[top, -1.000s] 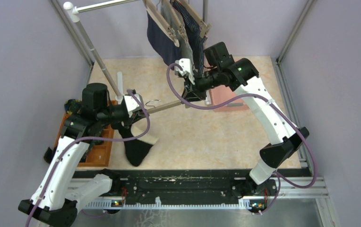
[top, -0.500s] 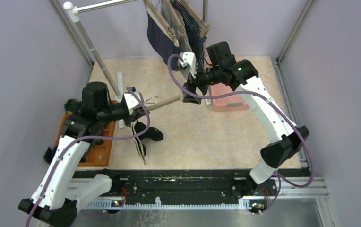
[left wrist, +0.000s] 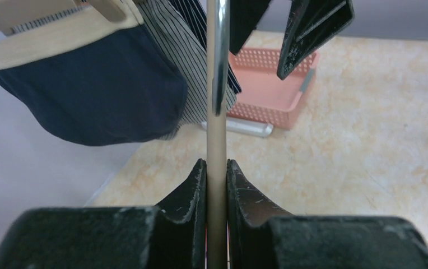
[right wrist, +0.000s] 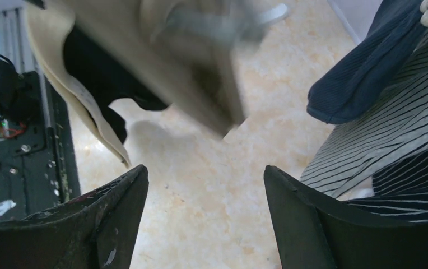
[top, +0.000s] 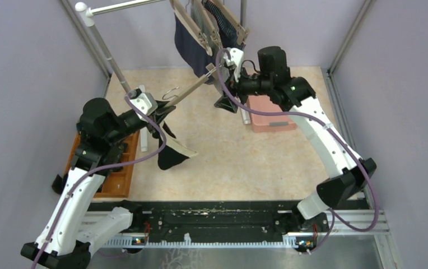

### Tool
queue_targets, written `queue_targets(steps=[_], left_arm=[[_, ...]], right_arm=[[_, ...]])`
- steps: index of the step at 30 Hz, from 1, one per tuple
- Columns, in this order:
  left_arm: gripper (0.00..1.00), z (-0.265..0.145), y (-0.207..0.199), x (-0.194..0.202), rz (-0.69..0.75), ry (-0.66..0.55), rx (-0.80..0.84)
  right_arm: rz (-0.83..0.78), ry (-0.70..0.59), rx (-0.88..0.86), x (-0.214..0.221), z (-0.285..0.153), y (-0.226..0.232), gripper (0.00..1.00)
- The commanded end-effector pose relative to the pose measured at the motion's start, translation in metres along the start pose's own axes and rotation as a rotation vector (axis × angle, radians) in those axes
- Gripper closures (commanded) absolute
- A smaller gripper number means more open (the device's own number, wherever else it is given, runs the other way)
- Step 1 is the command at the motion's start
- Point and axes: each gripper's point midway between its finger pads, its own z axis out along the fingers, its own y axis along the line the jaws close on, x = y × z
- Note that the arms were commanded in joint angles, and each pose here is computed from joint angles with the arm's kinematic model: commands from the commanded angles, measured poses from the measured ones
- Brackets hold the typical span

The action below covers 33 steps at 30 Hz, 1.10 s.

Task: Remove the underwear clipped to the hanger
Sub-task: Remove the underwear from the hanger.

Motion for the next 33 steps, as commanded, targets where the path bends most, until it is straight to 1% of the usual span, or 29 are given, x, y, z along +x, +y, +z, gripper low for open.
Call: queue_targets(steps=[1,2,4,6,7,9,10,12,14,16,17,18,19,20,21,22,23,24,25,27,30,31,33], left_arm=[[1.0,0.006,0.015,-0.032,0.003,-0.159,-0.071],[1.0,0.007,0.015,-0.032,0.001,-0.168,-0.068],[1.0,0.008,0.014,-0.036,-0.008,-0.198,-0.07],[1.0,0.007,0.014,-0.039,-0.021,-0.232,-0.076],[1.0,0.007,0.013,-0.04,-0.033,-0.248,-0.079],[1.0,0.008,0.013,-0.043,-0.071,-0.288,-0.086],[1.0,0.01,0.012,-0.044,-0.09,-0.31,-0.08],[1.0,0.013,0.006,-0.047,-0.114,-0.349,-0.039],[1.0,0.019,0.0,-0.048,-0.141,-0.361,0.007],[1.0,0.024,-0.004,-0.048,-0.166,-0.361,0.045],[1.0,0.025,-0.005,-0.049,-0.173,-0.367,0.06],[1.0,0.026,-0.007,-0.05,-0.182,-0.372,0.074],[1.0,0.027,-0.009,-0.051,-0.19,-0.377,0.087],[1.0,0.027,-0.011,-0.052,-0.192,-0.381,0.098],[1.0,0.028,-0.011,-0.052,-0.195,-0.383,0.105],[1.0,0.028,-0.012,-0.052,-0.196,-0.386,0.108],[1.0,0.029,-0.011,-0.053,-0.197,-0.391,0.108],[1.0,0.029,-0.012,-0.054,-0.195,-0.396,0.112],[1.0,0.028,-0.012,-0.055,-0.195,-0.402,0.117],[1.0,0.029,-0.014,-0.058,-0.193,-0.418,0.129],[1.0,0.028,-0.011,-0.064,-0.189,-0.439,0.121],[1.0,0.029,-0.01,-0.065,-0.19,-0.444,0.117],[1.0,0.027,-0.007,-0.07,-0.193,-0.467,0.103]], right_arm=[[-0.047,-0.373,-0.028,-0.076,-0.031,0.025,0.35],[-0.047,-0.462,-0.022,-0.086,-0.036,0.028,0.41],[-0.053,-0.626,0.0,-0.094,-0.045,0.033,0.43],[-0.086,-0.743,-0.011,-0.093,-0.05,0.04,0.48],[-0.11,-0.786,-0.024,-0.091,-0.05,0.043,0.45],[-0.096,-0.83,-0.018,-0.097,-0.05,0.038,0.39],[-0.073,-0.834,-0.023,-0.1,-0.048,0.034,0.39],[-0.02,-0.824,-0.042,-0.103,-0.038,0.027,0.43],[0.021,-0.855,-0.053,-0.106,-0.033,0.021,0.49],[0.057,-0.902,-0.053,-0.11,-0.031,0.015,0.49],[0.055,-0.903,-0.079,-0.112,-0.027,0.015,0.53],[0.056,-0.897,-0.115,-0.114,-0.024,0.017,0.59],[0.059,-0.893,-0.156,-0.116,-0.02,0.02,0.7],[0.059,-0.899,-0.192,-0.119,-0.019,0.022,0.83],[0.071,-0.902,-0.217,-0.118,-0.015,0.022,0.91],[0.069,-0.911,-0.236,-0.119,-0.015,0.024,0.92],[0.063,-0.92,-0.254,-0.121,-0.017,0.027,0.88],[0.059,-0.931,-0.266,-0.122,-0.019,0.029,0.79],[0.046,-0.945,-0.276,-0.123,-0.021,0.032,0.73],[0.024,-0.959,-0.287,-0.124,-0.025,0.036,0.7],[-0.004,-0.974,-0.299,-0.124,-0.031,0.042,0.69],[-0.012,-0.979,-0.301,-0.124,-0.033,0.044,0.67],[-0.04,-0.995,-0.303,-0.124,-0.04,0.05,0.58]])
